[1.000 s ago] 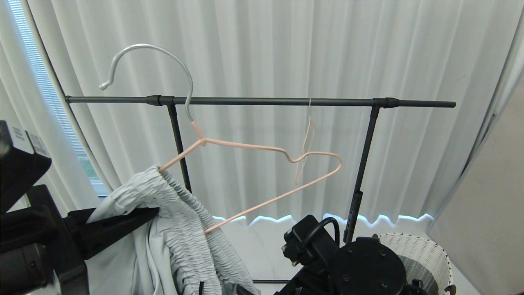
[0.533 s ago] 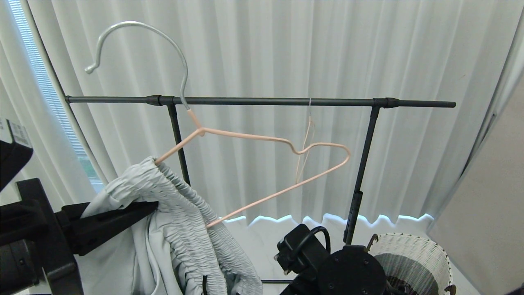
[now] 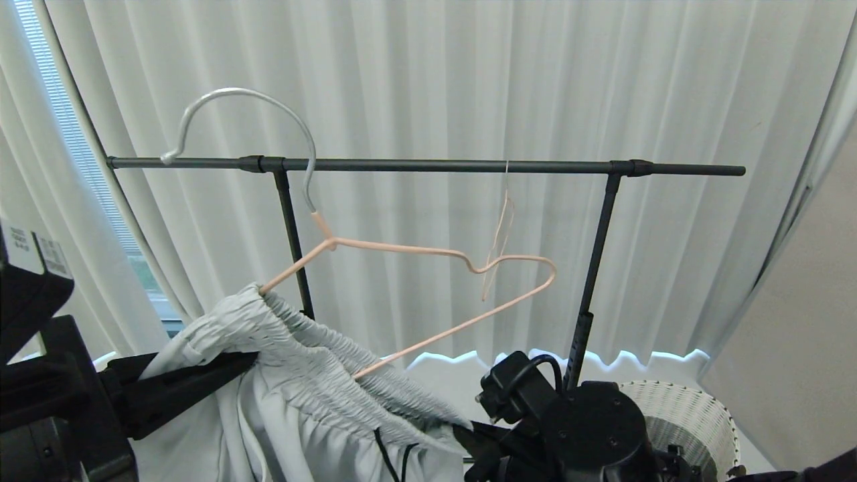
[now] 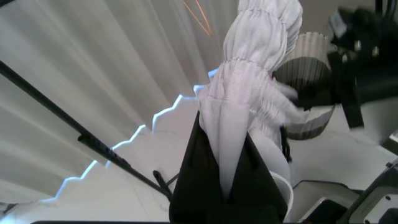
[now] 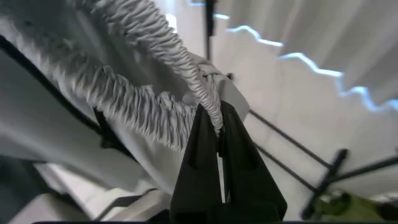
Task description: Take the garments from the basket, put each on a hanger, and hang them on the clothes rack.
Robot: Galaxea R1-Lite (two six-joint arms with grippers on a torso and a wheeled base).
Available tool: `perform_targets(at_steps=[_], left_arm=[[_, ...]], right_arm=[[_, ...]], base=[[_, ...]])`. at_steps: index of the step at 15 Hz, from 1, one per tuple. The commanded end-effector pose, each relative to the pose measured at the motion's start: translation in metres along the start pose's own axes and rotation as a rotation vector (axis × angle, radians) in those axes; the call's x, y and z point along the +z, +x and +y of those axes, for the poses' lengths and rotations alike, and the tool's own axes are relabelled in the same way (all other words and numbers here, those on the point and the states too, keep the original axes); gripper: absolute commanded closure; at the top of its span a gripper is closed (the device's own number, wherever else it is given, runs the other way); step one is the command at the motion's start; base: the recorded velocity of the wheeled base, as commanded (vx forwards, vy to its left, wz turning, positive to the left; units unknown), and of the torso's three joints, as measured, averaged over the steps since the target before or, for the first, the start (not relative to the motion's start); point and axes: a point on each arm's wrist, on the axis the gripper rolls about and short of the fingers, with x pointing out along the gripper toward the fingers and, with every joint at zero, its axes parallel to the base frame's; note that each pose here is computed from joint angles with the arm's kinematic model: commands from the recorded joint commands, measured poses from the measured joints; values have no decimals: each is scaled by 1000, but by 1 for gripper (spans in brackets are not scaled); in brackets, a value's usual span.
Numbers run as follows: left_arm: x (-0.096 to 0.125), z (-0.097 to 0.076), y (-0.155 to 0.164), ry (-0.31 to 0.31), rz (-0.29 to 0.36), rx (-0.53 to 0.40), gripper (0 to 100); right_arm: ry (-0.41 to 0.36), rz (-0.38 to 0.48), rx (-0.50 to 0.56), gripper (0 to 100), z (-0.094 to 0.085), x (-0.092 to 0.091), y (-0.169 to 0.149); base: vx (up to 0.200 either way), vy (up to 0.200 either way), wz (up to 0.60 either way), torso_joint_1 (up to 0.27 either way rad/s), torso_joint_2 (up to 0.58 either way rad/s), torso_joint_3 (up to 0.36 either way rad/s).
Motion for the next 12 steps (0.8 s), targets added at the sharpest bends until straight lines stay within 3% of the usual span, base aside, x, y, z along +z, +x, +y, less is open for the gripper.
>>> perform_targets(at_steps=[1, 4, 9, 12], left_arm=[[-8, -1, -4, 1, 2, 1, 100], [-22, -5, -3, 11, 24, -4, 100], [-41, -10, -4, 18, 61, -38, 100], [-52, -14, -8, 34, 63, -112, 100]], right_arm=[[14, -26, -118, 100, -33, 7, -11], [12, -74, -209, 100, -64, 23, -19], [18, -102, -297, 100, -91, 32, -22], [23, -113, -334, 100, -103, 36, -25]], base=[[0, 0, 0, 0, 0, 0], [0, 0, 0, 0, 0, 0], [0, 0, 0, 0, 0, 0], [0, 0, 0, 0, 0, 0]])
